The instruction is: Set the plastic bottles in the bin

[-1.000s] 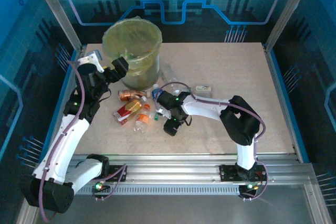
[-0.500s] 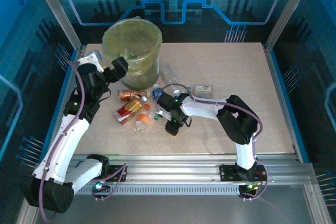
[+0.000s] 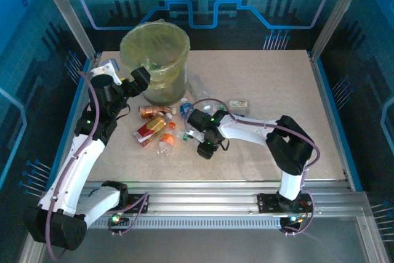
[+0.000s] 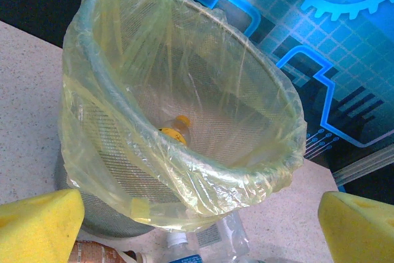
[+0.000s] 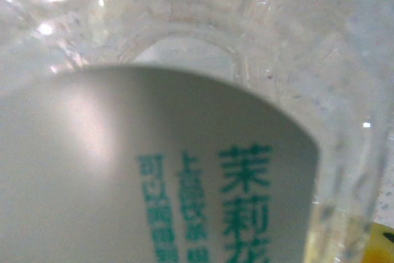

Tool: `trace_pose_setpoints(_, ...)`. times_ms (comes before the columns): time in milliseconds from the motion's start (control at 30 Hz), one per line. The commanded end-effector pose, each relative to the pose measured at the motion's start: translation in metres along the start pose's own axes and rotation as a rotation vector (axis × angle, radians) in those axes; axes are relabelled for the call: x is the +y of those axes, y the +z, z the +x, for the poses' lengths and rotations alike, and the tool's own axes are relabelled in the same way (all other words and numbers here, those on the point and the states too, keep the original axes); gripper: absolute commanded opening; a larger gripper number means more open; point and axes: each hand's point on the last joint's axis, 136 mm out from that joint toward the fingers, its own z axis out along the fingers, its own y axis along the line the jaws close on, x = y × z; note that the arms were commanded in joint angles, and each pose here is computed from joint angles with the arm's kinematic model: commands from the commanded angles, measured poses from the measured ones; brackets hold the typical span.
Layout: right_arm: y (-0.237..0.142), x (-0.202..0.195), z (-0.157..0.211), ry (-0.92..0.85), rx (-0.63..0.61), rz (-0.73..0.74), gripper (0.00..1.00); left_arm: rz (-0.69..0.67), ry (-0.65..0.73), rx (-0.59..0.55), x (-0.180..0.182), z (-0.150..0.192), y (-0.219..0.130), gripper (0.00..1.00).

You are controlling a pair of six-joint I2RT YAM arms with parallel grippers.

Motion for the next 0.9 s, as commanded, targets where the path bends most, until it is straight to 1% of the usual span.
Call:
trace_pose_setpoints(0,-0.029,-0.001,-0.003,0.003,-0.08,0.03,0.36,0.016,-0.002,-0.007,-0.005,-0.004,-0.002,0.99)
trace_pose_setpoints(133,-0.057,-0.014,-0.01,0.064,-0.197,0.05,0.33,0.068,-0.001,0.017,-0.016,-0.002,-0.002,0.99)
trace_pose_setpoints(233,-0.082,-0.03,-0.016,0.156,-0.325,0.056,0.3,0.133,0.007,0.057,-0.029,0.003,-0.001,0.99)
trace_pose_setpoints(300,-0.101,-0.042,-0.019,0.227,-0.426,0.045,0.29,0.184,0.008,0.088,-0.038,0.007,0.0,0.99)
trace_pose_setpoints(433,-0.136,-0.069,-0.018,0.358,-0.603,0.043,0.28,0.338,0.006,0.175,-0.069,0.017,-0.001,0.99)
trace_pose_setpoints(567,-0.167,-0.091,-0.013,0.455,-0.754,0.054,0.28,0.502,0.04,0.255,-0.109,0.033,-0.007,0.99)
trace_pose_setpoints(667,-0.188,-0.1,-0.012,0.498,-0.853,0.052,0.28,0.626,0.085,0.321,-0.144,0.053,-0.012,0.99)
trace_pose_setpoints(800,-0.207,-0.1,-0.012,0.507,-0.948,0.033,0.28,0.793,0.116,0.401,-0.19,0.079,-0.017,0.99)
trace_pose_setpoints(867,-0.213,-0.1,-0.011,0.512,-0.975,0.031,0.28,0.862,0.126,0.412,-0.21,0.087,-0.019,0.99)
